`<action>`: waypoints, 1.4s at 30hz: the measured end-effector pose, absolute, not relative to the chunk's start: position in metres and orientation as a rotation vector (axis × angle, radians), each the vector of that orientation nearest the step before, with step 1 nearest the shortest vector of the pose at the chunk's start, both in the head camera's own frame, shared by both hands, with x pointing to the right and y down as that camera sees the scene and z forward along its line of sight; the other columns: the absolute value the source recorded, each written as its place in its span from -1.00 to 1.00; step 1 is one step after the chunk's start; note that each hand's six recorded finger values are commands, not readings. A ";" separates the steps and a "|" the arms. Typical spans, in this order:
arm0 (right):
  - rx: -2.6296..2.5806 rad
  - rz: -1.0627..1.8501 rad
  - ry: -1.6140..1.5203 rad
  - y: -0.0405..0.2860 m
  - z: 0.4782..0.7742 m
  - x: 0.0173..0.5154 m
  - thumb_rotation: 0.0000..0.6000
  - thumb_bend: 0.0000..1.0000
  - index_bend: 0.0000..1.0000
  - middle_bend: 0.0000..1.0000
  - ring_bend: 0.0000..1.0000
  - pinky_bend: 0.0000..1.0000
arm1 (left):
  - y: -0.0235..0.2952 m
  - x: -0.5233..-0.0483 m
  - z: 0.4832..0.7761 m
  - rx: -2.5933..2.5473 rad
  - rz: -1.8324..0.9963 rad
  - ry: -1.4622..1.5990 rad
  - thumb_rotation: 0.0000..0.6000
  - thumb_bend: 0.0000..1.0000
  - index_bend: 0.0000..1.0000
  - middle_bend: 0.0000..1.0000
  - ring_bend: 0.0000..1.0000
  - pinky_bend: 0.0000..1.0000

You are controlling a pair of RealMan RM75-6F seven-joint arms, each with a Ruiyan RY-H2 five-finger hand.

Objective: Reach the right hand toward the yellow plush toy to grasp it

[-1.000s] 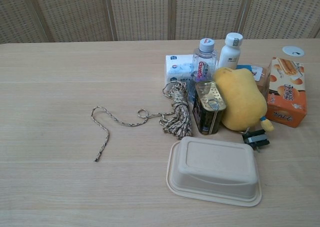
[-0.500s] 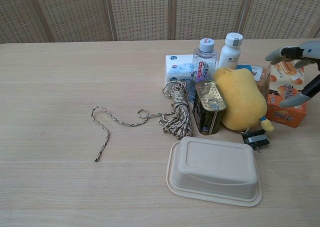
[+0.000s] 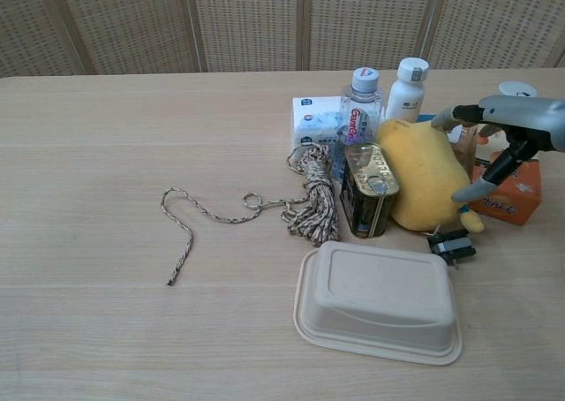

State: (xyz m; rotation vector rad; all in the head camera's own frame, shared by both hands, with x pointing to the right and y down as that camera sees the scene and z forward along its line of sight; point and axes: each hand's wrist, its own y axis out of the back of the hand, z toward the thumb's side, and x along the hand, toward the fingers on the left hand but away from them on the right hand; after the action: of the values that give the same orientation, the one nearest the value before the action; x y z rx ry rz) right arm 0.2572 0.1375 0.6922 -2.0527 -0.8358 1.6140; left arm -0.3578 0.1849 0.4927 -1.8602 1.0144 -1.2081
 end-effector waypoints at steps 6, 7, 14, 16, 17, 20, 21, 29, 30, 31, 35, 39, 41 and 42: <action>-2.073 1.618 -0.793 0.136 0.704 0.246 0.87 -0.87 -1.00 -1.00 -1.00 -1.00 | 0.185 -0.359 0.490 -1.853 -1.208 1.018 1.00 -0.70 -1.00 -1.00 -1.00 -1.00; -2.075 1.617 -0.786 0.135 0.705 0.245 0.87 -0.87 -1.00 -1.00 -1.00 -1.00 | 0.185 -0.359 0.490 -1.851 -1.208 1.018 1.00 -0.69 -1.00 -1.00 -1.00 -1.00; -2.081 1.616 -0.760 0.133 0.714 0.234 0.89 -0.85 -1.00 -1.00 -1.00 -1.00 | 0.185 -0.360 0.489 -1.847 -1.212 1.018 1.00 -0.69 -1.00 -1.00 -1.00 -1.00; -2.077 1.620 -0.755 0.133 0.717 0.233 0.95 -0.84 -1.00 -1.00 -1.00 -0.89 | 0.185 -0.361 0.489 -1.844 -1.213 1.020 1.00 -0.69 -1.00 -1.00 -1.00 -1.00; -2.074 1.620 -0.755 0.132 0.718 0.233 0.98 -0.83 -1.00 -1.00 -1.00 -0.80 | 0.185 -0.361 0.488 -1.842 -1.214 1.021 1.00 -0.70 -1.00 -1.00 -1.00 -1.00; -2.058 1.613 -0.772 0.129 0.720 0.232 1.00 -0.81 -1.00 -0.93 -0.64 -0.19 | 0.185 -0.363 0.488 -1.837 -1.218 1.024 1.00 -0.70 -1.00 -1.00 -1.00 -1.00; -2.051 1.607 -0.782 0.128 0.720 0.232 1.00 -0.81 -1.00 -0.83 -0.45 -0.06 | 0.185 -0.363 0.488 -1.837 -1.218 1.024 1.00 -0.70 -1.00 -1.00 -1.00 -1.00; -2.036 1.576 -0.837 0.120 0.721 0.234 1.00 -0.78 -0.40 0.07 0.59 0.53 | 0.184 -0.362 0.490 -1.839 -1.220 1.021 1.00 -0.69 -1.00 -1.00 -1.00 -1.00; -2.034 1.572 -0.847 0.119 0.720 0.235 1.00 -0.78 -0.33 0.14 0.65 0.57 | 0.184 -0.362 0.490 -1.839 -1.220 1.021 1.00 -0.70 -1.00 -1.00 -1.00 -1.00; -2.032 1.568 -0.857 0.118 0.719 0.236 1.00 -0.78 -0.29 0.18 0.70 0.59 | 0.184 -0.362 0.490 -1.839 -1.221 1.021 1.00 -0.69 -1.00 -1.00 -1.00 -1.00; -2.021 1.543 -0.901 0.114 0.714 0.242 1.00 -0.77 -0.21 0.30 0.80 0.63 | 0.183 -0.361 0.492 -1.845 -1.223 1.014 1.00 -0.70 -1.00 -1.00 -1.00 -1.00; -2.004 1.514 -0.946 0.109 0.702 0.251 1.00 -0.77 -0.18 0.35 0.86 0.66 | 0.182 -0.359 0.493 -1.848 -1.220 1.012 1.00 -0.70 -1.00 -1.00 -1.00 -1.00; -1.995 1.504 -0.969 0.106 0.696 0.255 1.00 -0.77 -0.17 0.36 0.88 0.67 | 0.182 -0.359 0.493 -1.849 -1.218 1.011 1.00 -0.70 -1.00 -1.00 -1.00 -1.00; -1.988 1.497 -0.986 0.104 0.691 0.258 1.00 -0.77 -0.17 0.36 0.88 0.66 | 0.182 -0.358 0.493 -1.850 -1.218 1.010 1.00 -0.69 -1.00 -1.00 -1.00 -1.00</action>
State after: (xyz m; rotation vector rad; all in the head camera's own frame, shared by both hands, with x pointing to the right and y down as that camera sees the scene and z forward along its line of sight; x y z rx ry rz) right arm 0.2583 0.1040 0.6911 -1.9878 -0.9863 1.4973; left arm -0.3583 0.1821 0.4934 -1.8499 1.0101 -1.2183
